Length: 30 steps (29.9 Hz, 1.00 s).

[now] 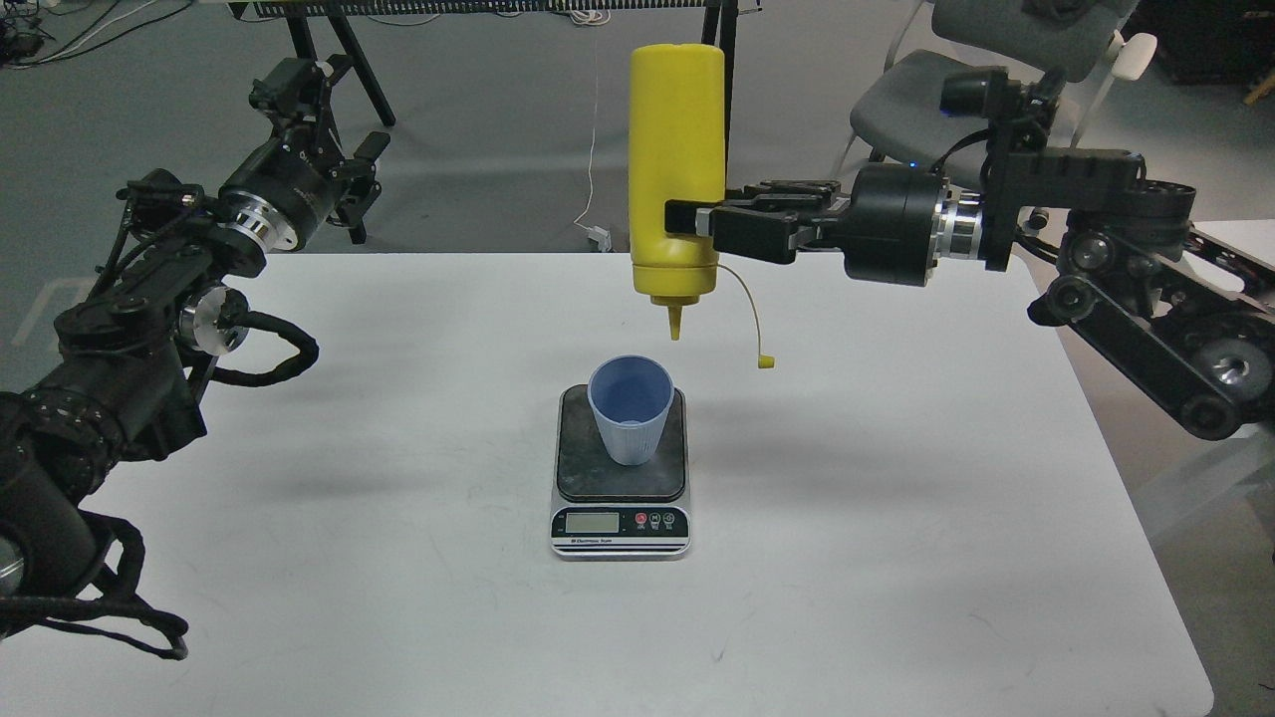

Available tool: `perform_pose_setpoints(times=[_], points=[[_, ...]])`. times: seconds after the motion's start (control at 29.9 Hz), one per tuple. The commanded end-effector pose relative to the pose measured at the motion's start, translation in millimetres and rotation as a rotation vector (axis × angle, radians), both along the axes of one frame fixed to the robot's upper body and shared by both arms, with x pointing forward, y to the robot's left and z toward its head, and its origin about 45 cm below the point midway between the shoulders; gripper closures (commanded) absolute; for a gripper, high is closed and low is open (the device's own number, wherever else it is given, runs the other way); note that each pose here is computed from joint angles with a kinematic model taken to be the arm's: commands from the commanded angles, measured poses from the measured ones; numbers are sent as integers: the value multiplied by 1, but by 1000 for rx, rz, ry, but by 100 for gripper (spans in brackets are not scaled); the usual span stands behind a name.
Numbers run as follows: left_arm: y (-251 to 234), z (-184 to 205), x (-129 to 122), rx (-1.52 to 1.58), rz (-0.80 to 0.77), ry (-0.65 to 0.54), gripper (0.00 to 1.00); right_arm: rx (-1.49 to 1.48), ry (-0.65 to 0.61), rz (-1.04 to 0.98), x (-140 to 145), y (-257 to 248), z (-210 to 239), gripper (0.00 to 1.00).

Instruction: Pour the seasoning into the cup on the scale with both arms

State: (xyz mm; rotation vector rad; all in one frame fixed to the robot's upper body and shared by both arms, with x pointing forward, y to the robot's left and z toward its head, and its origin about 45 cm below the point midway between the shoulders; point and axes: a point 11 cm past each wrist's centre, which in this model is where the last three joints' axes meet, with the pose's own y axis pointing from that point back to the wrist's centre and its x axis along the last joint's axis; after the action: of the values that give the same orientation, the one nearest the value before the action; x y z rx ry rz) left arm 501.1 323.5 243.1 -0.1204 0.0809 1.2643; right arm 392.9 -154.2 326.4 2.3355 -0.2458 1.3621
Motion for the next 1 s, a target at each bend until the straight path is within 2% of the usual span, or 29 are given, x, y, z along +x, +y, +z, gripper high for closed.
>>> perform_pose_setpoints(times=[0.0,0.3,0.74,0.97], points=[[0,0,0,0,0,0,13,-107,-56,34,-3,10,-17,52],[-1,0,0,-2,-1,0,13,-171,-256,65,-2,29,-25,52],[0,1,0,-2,1,-2,13,-214,-390,78,2,33,-23,52],[-2,0,0,-4,-2,-2,13,-208,-404,79,1,34,-22,52]])
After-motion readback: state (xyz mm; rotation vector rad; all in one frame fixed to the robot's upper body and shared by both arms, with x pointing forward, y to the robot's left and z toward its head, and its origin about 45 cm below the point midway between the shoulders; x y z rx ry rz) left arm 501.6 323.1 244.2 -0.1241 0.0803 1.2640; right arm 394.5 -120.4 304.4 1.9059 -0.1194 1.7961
